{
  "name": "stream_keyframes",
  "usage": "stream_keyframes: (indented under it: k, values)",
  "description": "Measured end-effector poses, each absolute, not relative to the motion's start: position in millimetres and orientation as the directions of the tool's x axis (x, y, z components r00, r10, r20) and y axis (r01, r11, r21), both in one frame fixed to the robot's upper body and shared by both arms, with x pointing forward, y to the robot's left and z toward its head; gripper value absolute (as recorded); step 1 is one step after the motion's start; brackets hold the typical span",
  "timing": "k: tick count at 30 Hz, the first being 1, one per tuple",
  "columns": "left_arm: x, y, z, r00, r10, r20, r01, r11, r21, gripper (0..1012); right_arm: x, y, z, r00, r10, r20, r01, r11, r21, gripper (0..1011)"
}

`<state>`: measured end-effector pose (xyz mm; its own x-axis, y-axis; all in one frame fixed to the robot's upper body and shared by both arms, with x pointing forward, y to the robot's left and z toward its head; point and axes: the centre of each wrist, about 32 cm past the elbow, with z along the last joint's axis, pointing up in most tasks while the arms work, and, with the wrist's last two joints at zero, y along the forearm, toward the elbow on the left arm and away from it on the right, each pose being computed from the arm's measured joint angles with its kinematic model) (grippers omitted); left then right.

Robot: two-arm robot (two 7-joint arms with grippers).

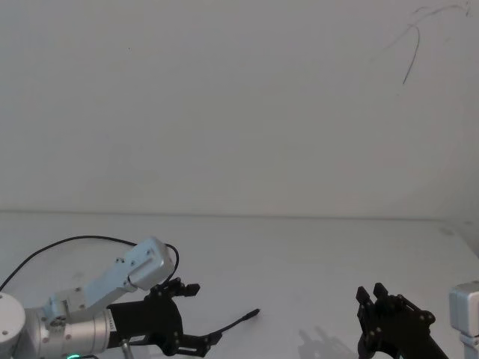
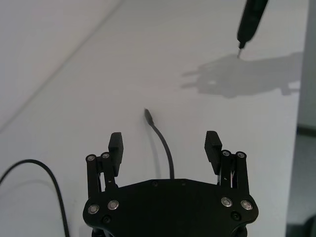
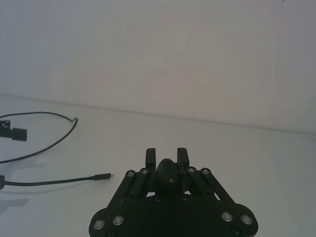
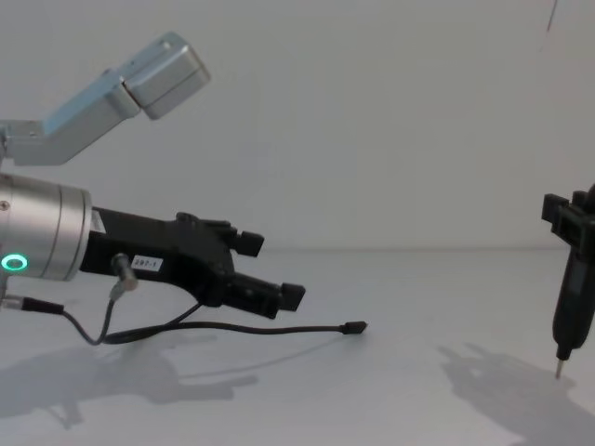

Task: Pick up the data cable with the one hand.

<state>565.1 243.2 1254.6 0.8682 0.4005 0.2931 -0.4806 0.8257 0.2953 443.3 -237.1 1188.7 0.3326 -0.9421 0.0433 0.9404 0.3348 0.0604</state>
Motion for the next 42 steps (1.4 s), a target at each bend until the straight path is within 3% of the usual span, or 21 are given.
stream_keyframes:
  k: [17,42]
  values:
    - [582,248,1254,0.913,0.34,0.226,-0.403,0.839,0.365,1001,443,-237,1189,0.333,-0.942,0.043,0.94,0.335,0.06,251]
    - [576,242,1242,0.908,0.351,0.23,-0.418,0.794,0.441,992,443,-237,1189,0.333,-0.942,0.043,0.94,0.335,0.06,251]
